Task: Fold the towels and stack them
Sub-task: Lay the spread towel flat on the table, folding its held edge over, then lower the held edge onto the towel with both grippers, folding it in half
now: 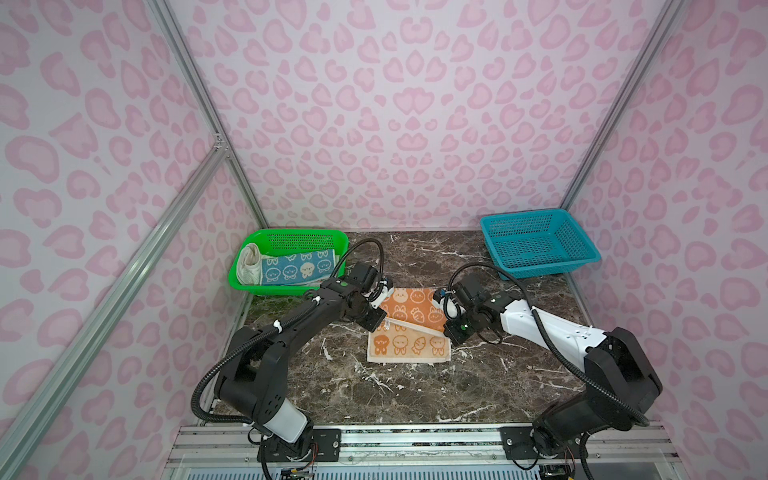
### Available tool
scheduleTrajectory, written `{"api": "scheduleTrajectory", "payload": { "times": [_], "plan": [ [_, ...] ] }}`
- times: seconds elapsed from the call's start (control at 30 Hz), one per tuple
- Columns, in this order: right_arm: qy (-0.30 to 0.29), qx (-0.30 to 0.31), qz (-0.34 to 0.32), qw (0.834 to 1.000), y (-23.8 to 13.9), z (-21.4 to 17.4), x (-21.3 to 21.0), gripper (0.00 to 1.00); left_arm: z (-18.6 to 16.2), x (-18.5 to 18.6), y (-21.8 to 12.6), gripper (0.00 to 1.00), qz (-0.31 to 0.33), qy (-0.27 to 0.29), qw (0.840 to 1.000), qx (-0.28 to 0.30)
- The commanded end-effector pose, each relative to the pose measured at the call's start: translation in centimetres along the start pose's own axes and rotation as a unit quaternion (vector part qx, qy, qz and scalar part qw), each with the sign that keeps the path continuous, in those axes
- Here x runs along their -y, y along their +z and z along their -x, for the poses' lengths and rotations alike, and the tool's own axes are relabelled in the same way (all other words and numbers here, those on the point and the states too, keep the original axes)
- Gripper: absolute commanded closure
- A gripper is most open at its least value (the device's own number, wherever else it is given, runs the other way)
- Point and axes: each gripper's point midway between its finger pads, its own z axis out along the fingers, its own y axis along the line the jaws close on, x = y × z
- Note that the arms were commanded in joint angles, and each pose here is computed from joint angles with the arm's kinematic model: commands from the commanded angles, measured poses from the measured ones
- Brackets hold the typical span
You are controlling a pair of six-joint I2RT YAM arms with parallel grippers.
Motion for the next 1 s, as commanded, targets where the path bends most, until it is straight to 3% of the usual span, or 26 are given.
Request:
{"api": "scheduleTrajectory", "payload": {
  "times": [0.0,0.17,0.57,0.97],
  "plan": [
    [0.004,-0.009,-0.021,1.000,0.9,-0.6,0.1,1.00,-1.3,-0.3,0.9,0.97,0.021,-0.011,0.999,-0.026],
    [-0.010,-0.010,-0.015,1.000,1.4,-0.8,-0.9,1.00,-2.5,0.3,2.1,0.97,0.034,0.000,0.998,-0.056],
    [-0.032,-0.032,-0.017,0.999,0.4,-2.3,-2.3,1.00,-2.1,1.1,-0.2,0.97,0.032,-0.004,0.999,-0.037],
    [-0.040,-0.073,-0.015,0.996,2.8,-4.5,-3.2,1.00,-5.0,2.4,2.2,0.93,-0.001,-0.022,0.996,-0.083]
  ]
}}
